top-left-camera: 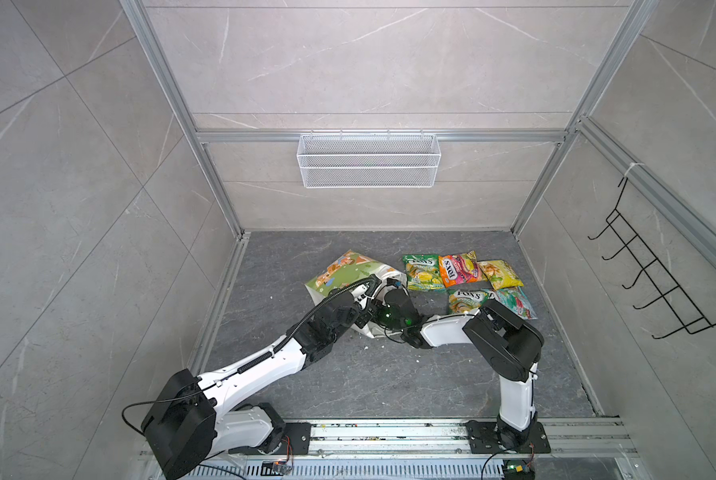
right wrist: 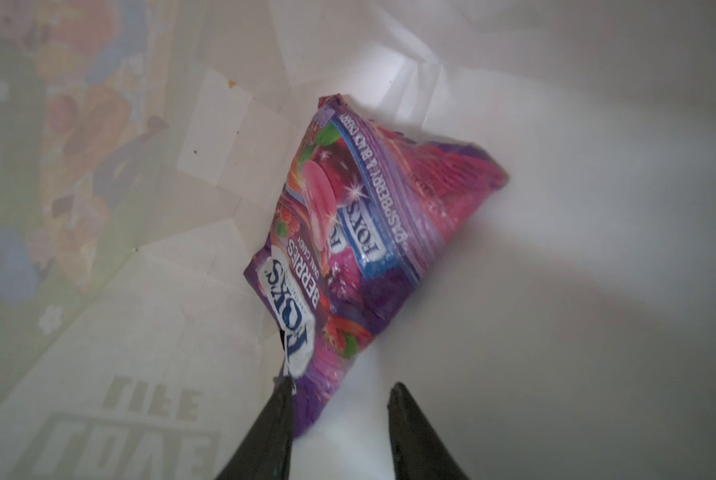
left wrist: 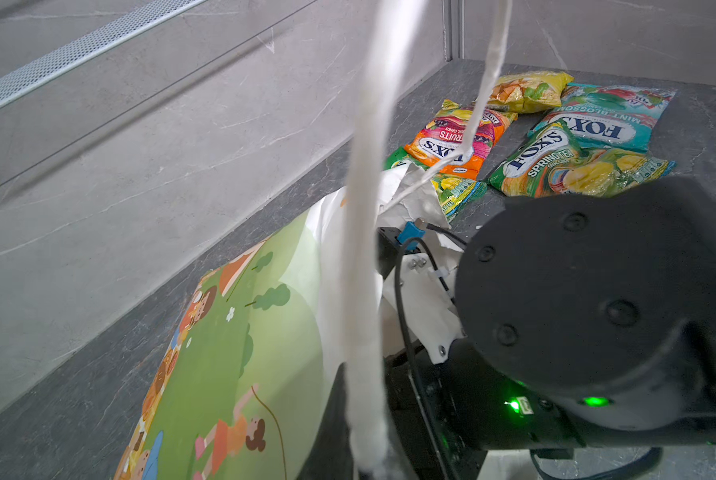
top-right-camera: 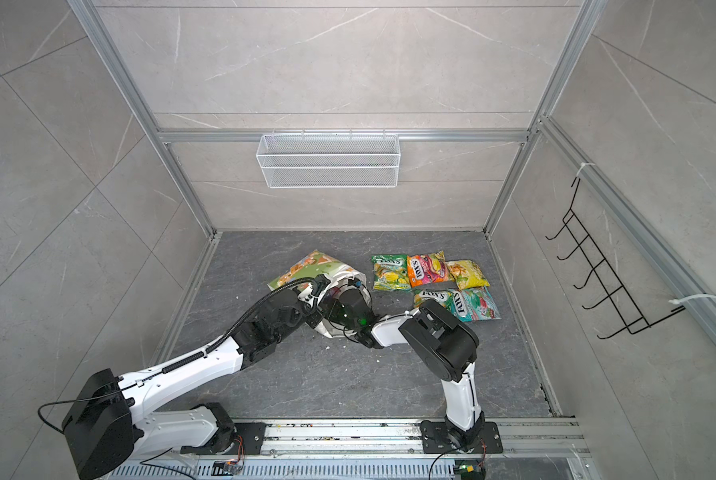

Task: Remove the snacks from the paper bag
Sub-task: 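Pull the purple Berries bag out of the paper bag opening with the right gripper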

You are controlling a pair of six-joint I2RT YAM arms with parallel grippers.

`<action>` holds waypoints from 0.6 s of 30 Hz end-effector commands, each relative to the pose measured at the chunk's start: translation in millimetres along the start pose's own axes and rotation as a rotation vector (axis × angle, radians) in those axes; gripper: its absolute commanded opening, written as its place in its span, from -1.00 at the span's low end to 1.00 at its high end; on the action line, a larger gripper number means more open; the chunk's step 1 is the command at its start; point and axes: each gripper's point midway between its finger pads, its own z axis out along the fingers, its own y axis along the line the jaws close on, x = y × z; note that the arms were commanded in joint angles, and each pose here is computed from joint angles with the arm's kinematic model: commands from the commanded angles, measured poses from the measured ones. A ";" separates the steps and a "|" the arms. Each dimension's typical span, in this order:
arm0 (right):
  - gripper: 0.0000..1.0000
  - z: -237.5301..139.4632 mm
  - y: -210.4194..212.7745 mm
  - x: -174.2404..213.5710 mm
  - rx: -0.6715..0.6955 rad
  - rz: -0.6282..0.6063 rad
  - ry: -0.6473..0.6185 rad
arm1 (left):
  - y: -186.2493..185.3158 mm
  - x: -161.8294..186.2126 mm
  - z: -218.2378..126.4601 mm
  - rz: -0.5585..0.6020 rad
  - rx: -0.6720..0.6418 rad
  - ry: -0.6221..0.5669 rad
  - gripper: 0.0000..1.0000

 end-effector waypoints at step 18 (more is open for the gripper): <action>-0.88 68.3 -10.0 -1.9 0.037 0.176 0.010 | -21.9 -30.1 1.8 0.003 0.103 -0.090 -1.00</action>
